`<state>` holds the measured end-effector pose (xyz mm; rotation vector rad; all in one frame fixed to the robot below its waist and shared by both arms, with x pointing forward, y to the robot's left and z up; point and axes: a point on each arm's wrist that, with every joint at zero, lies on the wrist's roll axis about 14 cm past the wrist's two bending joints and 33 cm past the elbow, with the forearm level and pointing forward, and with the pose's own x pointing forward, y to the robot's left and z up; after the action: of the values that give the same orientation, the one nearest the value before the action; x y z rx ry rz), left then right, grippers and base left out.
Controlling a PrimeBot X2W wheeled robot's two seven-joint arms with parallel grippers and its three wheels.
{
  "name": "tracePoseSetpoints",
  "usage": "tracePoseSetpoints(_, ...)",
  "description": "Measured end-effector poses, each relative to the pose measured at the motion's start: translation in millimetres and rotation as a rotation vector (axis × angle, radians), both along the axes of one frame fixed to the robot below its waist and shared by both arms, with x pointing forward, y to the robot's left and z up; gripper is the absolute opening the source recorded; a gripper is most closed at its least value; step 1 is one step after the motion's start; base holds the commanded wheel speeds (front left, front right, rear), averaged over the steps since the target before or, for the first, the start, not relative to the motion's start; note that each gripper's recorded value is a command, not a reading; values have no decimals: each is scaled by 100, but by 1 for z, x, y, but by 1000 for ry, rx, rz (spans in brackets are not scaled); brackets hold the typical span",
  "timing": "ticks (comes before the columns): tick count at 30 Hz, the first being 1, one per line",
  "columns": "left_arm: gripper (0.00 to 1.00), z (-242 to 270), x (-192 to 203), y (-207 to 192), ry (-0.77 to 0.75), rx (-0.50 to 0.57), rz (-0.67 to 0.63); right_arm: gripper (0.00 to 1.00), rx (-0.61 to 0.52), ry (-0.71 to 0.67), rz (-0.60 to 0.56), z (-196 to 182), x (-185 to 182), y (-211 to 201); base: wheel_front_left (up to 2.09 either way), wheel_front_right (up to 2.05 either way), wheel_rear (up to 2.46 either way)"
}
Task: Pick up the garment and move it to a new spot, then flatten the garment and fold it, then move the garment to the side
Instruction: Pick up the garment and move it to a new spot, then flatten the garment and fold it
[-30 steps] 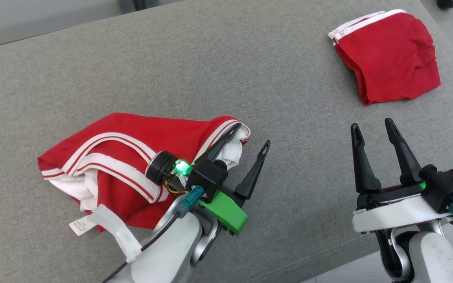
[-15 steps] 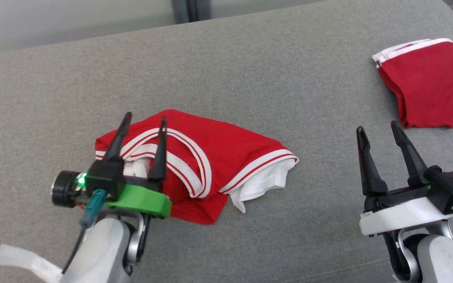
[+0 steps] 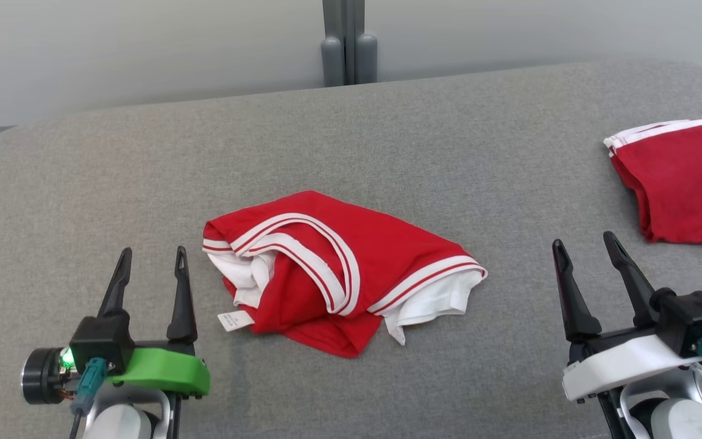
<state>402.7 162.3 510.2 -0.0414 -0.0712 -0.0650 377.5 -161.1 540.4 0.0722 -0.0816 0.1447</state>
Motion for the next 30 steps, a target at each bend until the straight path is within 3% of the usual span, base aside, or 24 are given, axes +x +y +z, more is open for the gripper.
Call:
tracePoseSetpoints(12,100,-5,-23,1,19,-4,-2,100,-2,3,-20,3,-22,-5,0,0,0)
tracePoseSetpoints(30,100,-3,-23,2,12,-12,0,100,-2,11,-8,3,-19,-1,0,0,0)
